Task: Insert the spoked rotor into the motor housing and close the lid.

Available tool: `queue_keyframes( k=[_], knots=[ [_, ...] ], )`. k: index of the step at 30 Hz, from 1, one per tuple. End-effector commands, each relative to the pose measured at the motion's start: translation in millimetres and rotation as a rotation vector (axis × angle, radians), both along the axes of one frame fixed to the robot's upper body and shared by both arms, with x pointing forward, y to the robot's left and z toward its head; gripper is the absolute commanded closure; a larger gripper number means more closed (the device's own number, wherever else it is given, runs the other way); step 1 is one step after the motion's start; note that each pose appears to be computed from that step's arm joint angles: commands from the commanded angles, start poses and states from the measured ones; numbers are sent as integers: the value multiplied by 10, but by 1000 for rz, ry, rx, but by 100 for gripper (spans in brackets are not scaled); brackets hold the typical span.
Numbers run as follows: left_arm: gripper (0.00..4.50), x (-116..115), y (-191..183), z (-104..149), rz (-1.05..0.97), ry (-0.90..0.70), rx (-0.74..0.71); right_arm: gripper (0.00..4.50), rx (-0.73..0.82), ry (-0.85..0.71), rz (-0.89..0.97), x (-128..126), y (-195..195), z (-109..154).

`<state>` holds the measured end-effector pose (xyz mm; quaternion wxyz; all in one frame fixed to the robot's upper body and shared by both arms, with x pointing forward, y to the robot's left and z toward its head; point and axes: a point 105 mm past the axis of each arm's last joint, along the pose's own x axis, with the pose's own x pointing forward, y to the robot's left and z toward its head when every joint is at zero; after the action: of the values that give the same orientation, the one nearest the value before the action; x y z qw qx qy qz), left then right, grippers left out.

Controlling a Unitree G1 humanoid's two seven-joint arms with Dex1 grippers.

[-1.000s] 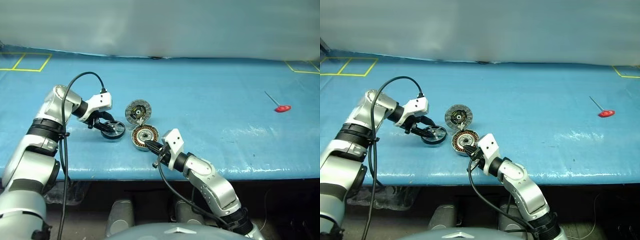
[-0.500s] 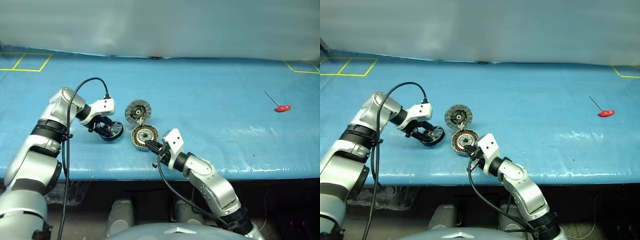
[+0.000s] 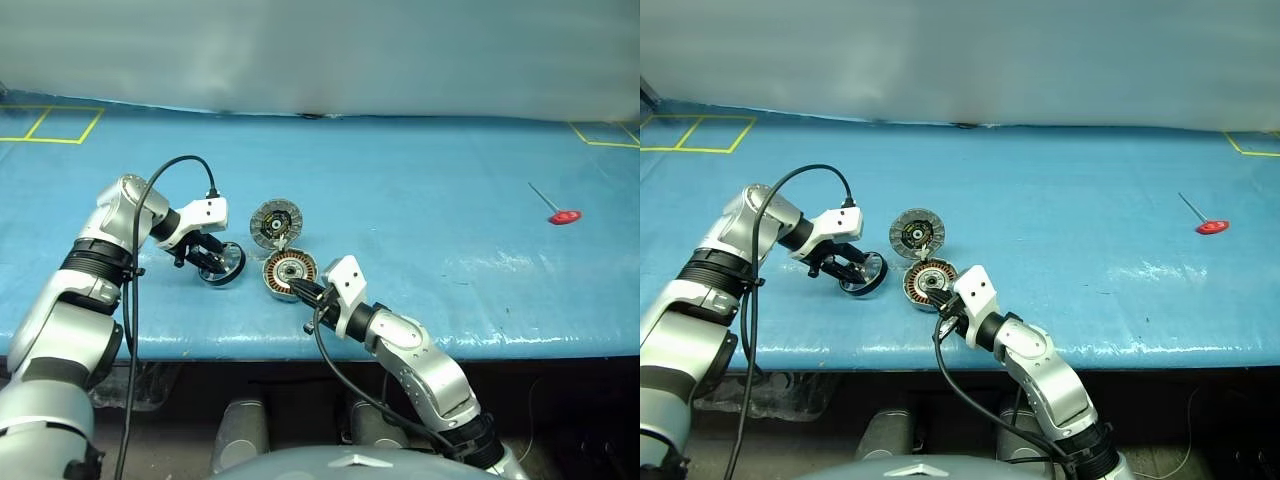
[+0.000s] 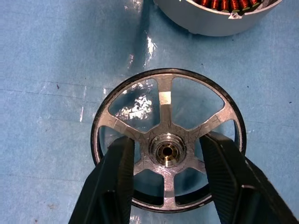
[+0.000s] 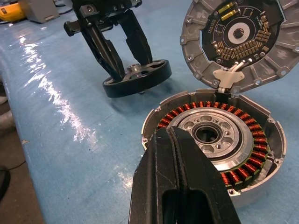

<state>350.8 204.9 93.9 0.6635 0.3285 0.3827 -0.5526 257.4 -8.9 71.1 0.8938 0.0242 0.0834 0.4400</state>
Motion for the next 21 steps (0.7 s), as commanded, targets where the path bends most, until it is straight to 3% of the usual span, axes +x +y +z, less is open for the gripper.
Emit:
queue_keyframes(
  k=[1, 7, 9, 10, 16, 21],
  knots=[
    [261, 7, 48, 80, 8, -17, 3, 450, 23, -39, 13, 11, 38, 120],
    [263, -27, 143, 240, -5, -61, 7, 450, 22, -45, 11, 37, 30, 144],
    [319, -96, 215, 310, -18, -74, 13, 450, 20, -47, 10, 46, 16, 154],
    [327, -143, 260, 340, -28, -81, 25, 450, 17, -51, 10, 50, 5, 158],
    [327, -489, 361, 500, -58, -107, 6, 450, 9, -72, -14, 139, -124, 200],
    [327, -686, 206, 583, -73, -168, -86, 450, 1, -75, -25, 201, -208, 210]
  ],
)
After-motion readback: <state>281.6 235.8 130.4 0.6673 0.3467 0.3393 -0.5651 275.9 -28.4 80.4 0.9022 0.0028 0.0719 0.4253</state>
